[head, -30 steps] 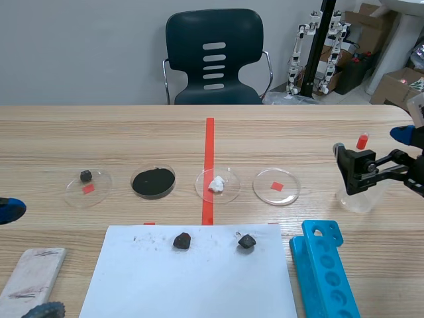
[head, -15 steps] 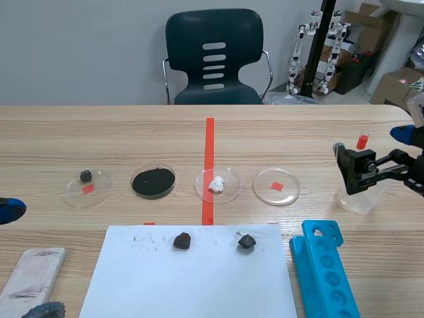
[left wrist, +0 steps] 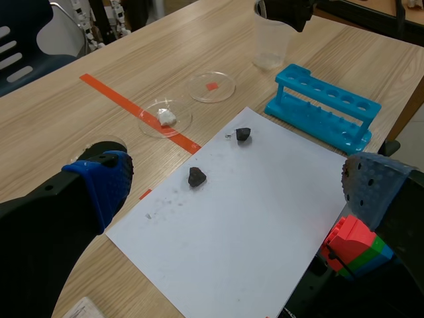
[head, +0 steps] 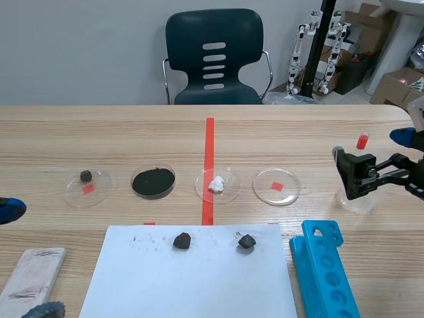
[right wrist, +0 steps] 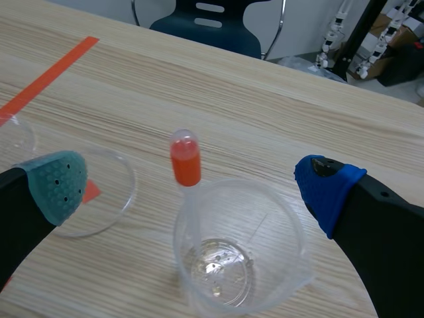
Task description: Return to the home posture
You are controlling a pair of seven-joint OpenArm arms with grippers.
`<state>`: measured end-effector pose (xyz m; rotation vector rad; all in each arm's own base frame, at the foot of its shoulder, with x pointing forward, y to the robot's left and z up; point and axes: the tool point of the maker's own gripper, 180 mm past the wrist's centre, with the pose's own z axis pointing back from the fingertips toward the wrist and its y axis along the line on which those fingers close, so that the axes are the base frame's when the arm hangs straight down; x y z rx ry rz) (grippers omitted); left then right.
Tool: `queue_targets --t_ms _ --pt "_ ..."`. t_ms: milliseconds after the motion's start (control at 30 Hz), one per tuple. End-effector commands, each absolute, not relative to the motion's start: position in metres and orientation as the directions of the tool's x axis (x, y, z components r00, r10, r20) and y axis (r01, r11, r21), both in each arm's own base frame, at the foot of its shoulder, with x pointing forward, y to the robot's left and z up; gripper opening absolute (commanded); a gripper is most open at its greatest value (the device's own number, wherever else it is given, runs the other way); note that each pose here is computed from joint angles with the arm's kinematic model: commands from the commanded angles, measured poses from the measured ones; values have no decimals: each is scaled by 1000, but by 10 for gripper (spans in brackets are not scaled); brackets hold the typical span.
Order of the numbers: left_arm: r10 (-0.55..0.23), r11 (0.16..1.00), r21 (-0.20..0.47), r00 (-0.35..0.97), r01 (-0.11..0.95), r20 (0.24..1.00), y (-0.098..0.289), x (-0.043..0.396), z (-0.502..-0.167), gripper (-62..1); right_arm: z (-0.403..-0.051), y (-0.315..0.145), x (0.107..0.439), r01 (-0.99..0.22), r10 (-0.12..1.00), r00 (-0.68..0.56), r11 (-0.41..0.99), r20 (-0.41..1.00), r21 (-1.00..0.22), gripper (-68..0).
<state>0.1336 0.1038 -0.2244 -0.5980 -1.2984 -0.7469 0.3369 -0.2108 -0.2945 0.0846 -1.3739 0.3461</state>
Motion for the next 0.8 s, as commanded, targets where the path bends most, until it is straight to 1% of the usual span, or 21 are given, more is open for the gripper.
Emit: queue_targets --t_ms 0,167,333,567,767 --pt "-124 636 17 80 771 989 101 136 -217 14 -272 -204 335 -305 201 87 938 976 -166 4" --pt "-125 636 17 81 771 989 101 136 -217 14 -261 -183 310 -358 227 61 914 972 -191 4" --pt "-125 636 17 81 771 989 101 136 -217 14 -256 -164 282 -410 242 63 891 968 -196 4" --pt "-125 636 17 81 771 989 101 136 -217 14 -252 -139 239 -479 251 93 860 964 -177 4" --pt "-125 636 17 81 771 989 101 136 -217 14 -243 -120 211 -526 241 98 836 966 -155 4"
